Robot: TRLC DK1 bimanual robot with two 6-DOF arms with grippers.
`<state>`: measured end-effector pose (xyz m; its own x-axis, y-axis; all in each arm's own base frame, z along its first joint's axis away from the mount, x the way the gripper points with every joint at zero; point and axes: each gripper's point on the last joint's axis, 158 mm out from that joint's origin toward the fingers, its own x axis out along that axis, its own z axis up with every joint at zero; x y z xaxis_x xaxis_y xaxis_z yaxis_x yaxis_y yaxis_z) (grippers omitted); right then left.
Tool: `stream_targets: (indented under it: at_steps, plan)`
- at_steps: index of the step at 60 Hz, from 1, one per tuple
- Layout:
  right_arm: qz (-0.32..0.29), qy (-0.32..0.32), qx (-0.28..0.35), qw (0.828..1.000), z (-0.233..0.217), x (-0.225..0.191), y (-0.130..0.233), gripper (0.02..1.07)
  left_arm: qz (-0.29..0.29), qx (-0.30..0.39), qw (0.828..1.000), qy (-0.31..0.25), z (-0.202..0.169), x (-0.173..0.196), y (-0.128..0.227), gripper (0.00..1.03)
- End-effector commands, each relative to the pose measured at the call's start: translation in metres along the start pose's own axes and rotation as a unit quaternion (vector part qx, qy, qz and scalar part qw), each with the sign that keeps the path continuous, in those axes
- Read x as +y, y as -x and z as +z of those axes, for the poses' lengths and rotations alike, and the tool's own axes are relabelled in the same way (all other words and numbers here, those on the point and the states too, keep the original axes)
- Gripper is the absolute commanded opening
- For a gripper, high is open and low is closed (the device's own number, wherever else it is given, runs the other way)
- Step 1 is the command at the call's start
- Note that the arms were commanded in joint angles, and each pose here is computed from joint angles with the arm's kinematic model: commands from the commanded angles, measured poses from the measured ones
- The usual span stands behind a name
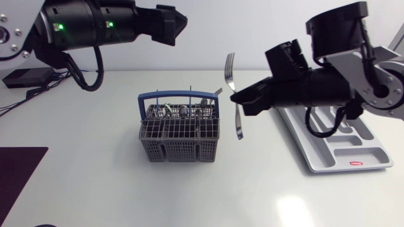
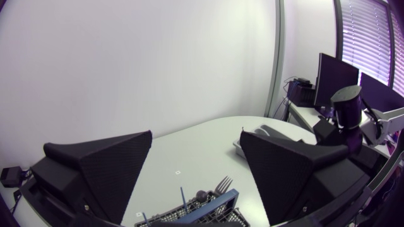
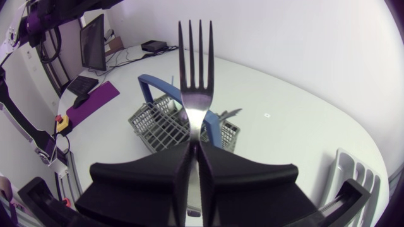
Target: Unload the cutlery basket into the drawer organizer.
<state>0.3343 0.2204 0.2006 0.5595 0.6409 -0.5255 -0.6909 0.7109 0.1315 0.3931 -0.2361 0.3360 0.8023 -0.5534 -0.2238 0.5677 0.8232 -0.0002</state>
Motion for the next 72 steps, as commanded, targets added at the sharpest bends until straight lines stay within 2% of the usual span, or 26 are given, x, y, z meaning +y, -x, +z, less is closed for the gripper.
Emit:
stream_targets:
  at_steps: [1,11,31,57,72]
  plan:
    - [-0.023,0.003,0.008,1.0,-0.01,-0.018,0.015,0.09,0.019,0.0,1.0,-0.014,0.008,0.015,0.008,0.98]
    - [-0.074,-0.005,0.028,0.997,-0.024,-0.062,0.041,0.09,0.042,0.032,0.998,-0.022,-0.015,0.037,0.012,0.98]
    - [-0.178,-0.062,0.073,0.979,-0.073,-0.2,0.082,0.09,0.069,0.083,0.994,-0.035,-0.061,0.066,0.019,0.98]
    - [-0.277,-0.118,0.115,0.947,-0.117,-0.353,0.118,0.09,0.07,0.106,0.991,-0.045,-0.086,0.07,0.019,0.98]
    - [-0.32,-0.127,0.144,0.928,-0.132,-0.411,0.118,0.09,0.072,0.113,0.99,-0.054,-0.097,0.072,0.024,0.98]
